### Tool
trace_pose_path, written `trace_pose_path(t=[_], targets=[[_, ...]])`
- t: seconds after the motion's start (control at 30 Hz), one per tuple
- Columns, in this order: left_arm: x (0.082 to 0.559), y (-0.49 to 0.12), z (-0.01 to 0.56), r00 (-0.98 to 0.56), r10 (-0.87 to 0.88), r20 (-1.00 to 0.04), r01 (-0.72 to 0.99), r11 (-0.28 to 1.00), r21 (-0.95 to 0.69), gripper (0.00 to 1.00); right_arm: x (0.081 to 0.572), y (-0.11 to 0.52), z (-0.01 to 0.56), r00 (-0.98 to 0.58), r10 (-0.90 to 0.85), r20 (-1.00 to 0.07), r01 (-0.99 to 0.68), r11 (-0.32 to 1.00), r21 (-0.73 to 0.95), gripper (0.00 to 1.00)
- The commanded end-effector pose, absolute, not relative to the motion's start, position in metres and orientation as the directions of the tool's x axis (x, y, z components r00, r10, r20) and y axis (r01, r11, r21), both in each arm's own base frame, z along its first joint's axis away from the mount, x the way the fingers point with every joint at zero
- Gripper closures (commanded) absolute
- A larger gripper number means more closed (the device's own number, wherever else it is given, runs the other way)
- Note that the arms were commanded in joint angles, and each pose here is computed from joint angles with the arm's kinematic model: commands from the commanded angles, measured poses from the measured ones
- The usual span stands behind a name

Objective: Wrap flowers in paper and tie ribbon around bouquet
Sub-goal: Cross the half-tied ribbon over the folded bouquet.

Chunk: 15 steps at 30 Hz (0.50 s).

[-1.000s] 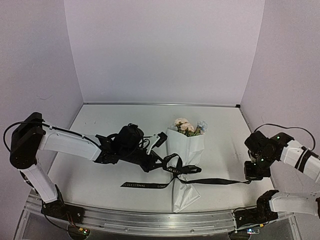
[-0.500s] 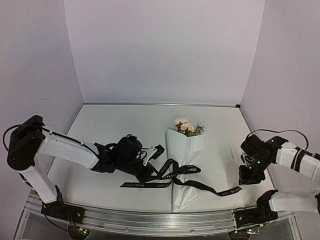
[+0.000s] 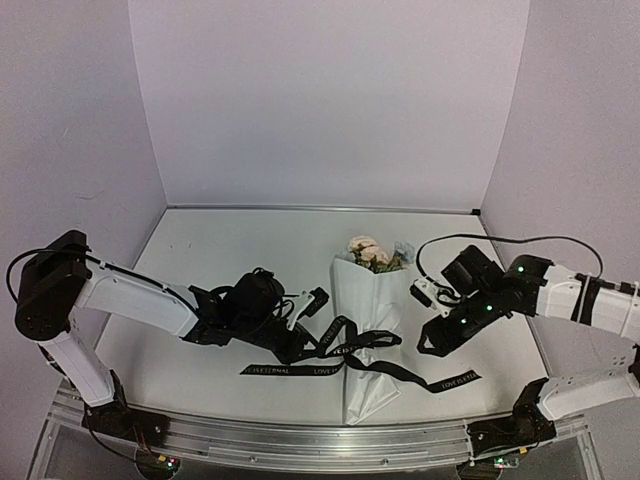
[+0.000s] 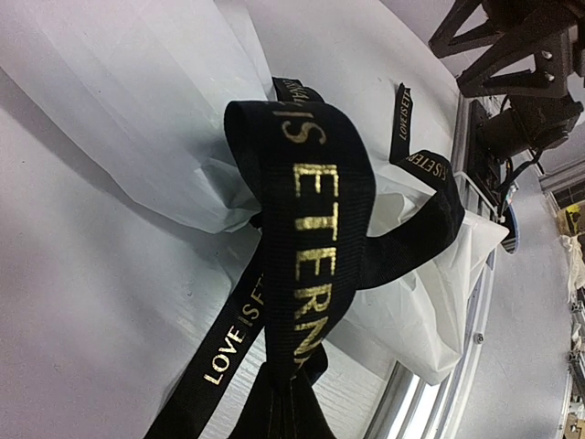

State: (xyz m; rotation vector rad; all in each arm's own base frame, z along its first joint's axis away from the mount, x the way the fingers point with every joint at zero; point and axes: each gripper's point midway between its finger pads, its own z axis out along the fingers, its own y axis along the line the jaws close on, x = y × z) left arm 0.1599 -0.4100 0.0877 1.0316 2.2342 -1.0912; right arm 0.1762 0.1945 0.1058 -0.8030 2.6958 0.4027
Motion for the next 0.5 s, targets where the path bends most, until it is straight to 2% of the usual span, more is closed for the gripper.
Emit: trace_pose_path(t=[0.0,0.17,0.47], targets=[[0.168,-0.42,0.103,-0.61,0.39,-0.69,0.787,0.398,-0.471,1.0,0.178,0.256,0.135,-0.712,-0.55,-0.436,-0.689,0.666,0.286,0.58],[0.168,-0.419,0.102,-0.608,0.395,-0.689,0.789,0.402,-0.465,1.0,0.167,0.279,0.134,-0.705,-0.585,-0.4,-0.706,0.63,0.322,0.63],[0.167,-0.418,0.101,-0.605,0.404,-0.686,0.791,0.402,-0.461,1.0,0.151,0.294,0.119,-0.71,-0.621,-0.332,-0.704,0.612,0.361,0.64]])
